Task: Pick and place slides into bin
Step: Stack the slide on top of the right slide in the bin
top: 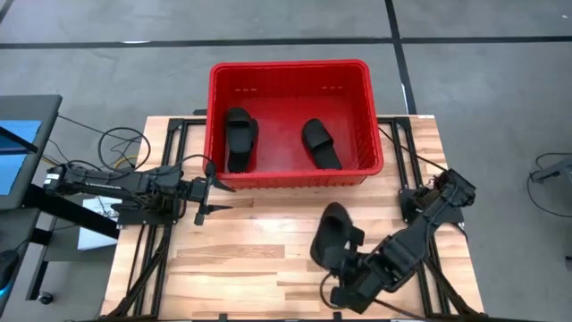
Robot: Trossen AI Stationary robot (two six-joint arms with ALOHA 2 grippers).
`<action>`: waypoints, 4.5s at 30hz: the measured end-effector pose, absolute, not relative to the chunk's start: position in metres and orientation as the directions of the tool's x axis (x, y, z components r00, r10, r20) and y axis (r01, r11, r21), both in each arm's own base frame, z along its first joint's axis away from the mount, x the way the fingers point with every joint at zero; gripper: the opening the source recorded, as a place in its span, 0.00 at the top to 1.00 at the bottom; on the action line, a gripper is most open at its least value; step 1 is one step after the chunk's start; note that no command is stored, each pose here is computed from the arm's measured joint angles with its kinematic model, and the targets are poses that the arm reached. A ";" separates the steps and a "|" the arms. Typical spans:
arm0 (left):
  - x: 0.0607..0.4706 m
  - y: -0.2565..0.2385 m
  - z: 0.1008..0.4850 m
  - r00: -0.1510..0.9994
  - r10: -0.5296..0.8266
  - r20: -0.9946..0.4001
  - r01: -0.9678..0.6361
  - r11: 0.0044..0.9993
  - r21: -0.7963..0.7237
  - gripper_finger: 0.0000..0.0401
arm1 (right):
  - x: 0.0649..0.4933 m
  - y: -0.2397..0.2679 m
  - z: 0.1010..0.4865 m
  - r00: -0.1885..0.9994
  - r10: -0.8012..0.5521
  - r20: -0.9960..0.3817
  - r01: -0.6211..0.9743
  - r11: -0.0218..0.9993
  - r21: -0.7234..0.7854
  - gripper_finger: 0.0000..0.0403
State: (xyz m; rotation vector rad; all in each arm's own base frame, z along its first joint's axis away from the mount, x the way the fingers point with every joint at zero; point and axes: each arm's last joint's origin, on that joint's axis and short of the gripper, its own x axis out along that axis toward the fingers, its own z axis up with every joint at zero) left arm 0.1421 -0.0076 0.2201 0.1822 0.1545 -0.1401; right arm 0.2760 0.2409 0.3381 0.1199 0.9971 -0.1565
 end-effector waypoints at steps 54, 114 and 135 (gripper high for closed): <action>0.142 -0.008 0.220 0.978 -0.124 -0.165 0.152 0.974 0.169 0.45 | 0.263 -0.010 0.490 0.617 -0.238 -0.750 -0.248 0.846 -0.473 1.00; 0.142 -0.008 0.220 0.978 -0.125 -0.165 0.153 0.974 0.169 0.45 | 0.232 -0.118 0.328 0.544 -0.167 -0.822 -0.228 0.914 -0.336 1.00; 0.142 -0.008 0.220 0.978 -0.124 -0.165 0.152 0.974 0.169 0.45 | 0.233 -0.122 0.330 0.562 -0.183 -0.807 -0.212 0.911 -0.354 1.00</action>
